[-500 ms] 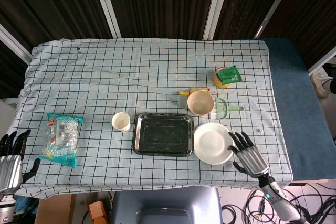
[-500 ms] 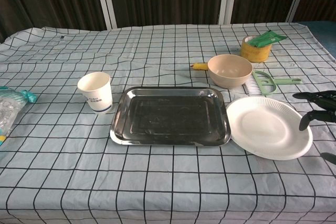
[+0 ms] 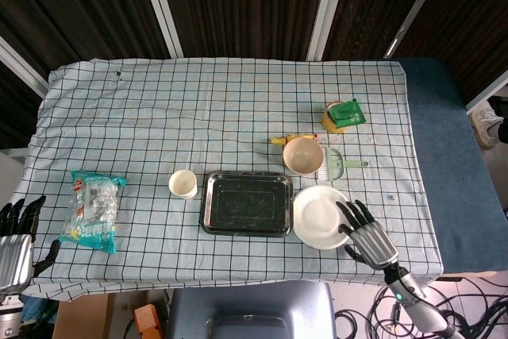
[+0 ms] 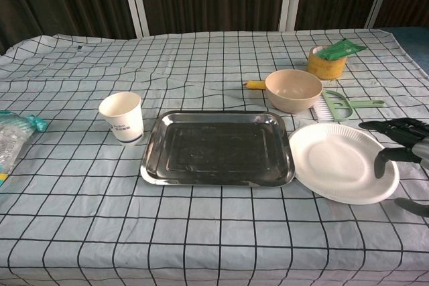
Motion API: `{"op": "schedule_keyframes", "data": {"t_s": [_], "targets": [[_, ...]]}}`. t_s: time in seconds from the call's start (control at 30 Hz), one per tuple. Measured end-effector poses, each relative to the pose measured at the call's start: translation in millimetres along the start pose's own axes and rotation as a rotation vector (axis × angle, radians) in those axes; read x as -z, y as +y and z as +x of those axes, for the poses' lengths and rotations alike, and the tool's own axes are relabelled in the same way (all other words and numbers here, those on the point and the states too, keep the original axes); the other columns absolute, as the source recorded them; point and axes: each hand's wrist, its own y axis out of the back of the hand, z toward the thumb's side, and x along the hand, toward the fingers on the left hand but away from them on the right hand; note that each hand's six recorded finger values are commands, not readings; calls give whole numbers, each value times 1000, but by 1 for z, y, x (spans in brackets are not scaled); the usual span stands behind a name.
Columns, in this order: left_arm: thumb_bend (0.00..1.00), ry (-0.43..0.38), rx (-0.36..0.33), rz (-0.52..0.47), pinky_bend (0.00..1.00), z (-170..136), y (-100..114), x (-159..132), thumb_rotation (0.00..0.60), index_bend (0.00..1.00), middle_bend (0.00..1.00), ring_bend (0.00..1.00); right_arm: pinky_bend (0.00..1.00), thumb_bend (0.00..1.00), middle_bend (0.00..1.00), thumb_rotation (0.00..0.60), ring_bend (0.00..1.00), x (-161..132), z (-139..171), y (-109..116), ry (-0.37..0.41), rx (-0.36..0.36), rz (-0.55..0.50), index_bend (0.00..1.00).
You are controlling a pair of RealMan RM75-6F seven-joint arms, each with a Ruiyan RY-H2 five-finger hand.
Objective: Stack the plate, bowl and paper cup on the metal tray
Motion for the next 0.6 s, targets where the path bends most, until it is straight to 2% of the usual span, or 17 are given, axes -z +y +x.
{"op": "schedule_keyframes", "data": {"t_s": [0.33, 0.6], "targets": [[371, 8, -11, 8, 55, 0, 0, 0, 600, 9, 139, 42, 0, 225, 1, 600, 0, -6, -10, -8, 12, -3, 1, 445], [372, 10, -13, 8, 54, 0, 0, 1, 600, 9, 139, 42, 0, 226, 26, 600, 0, -7, -18, -9, 4, 15, -15, 495]]}}
